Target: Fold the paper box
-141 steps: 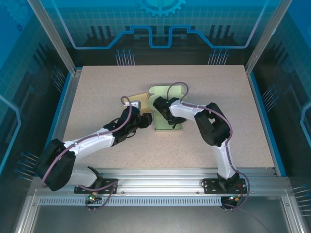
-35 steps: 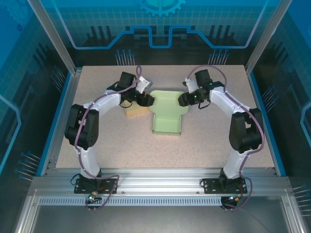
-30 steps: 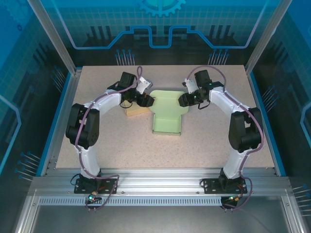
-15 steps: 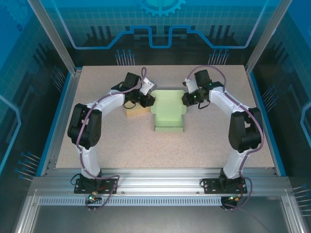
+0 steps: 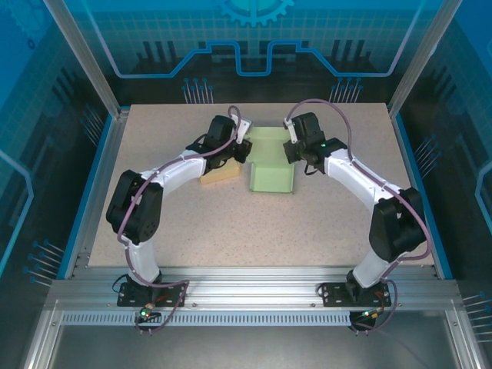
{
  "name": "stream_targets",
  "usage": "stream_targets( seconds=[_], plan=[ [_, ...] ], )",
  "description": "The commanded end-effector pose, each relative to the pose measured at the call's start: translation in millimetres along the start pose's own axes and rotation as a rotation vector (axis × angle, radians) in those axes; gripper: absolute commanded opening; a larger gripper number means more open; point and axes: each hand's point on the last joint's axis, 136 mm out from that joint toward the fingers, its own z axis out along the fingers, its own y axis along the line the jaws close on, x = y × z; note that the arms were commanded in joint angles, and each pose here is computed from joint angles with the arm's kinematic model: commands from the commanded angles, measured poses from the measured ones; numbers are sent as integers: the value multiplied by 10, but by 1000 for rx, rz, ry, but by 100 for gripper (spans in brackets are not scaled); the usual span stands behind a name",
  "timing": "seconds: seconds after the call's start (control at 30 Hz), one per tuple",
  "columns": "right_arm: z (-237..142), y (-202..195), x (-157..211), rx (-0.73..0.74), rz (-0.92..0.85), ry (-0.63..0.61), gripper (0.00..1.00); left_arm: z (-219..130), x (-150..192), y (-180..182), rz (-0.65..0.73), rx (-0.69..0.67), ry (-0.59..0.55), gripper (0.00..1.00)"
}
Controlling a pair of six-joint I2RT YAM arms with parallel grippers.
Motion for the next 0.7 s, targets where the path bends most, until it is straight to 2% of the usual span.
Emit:
stream_targets(
  seconds=[0.0,0.37,0.67],
  plan=[
    [22,202,-219,-8,31,-130,0,-36,-358,-397,-33,50,-172,0],
    [160,312,-294,2,159,-239,0,66,-320,-511,-99,-17,-266,0],
    [315,490,-193,-42,234,-246,0,124,-201,-559,-104,-60,-293,0]
  ],
)
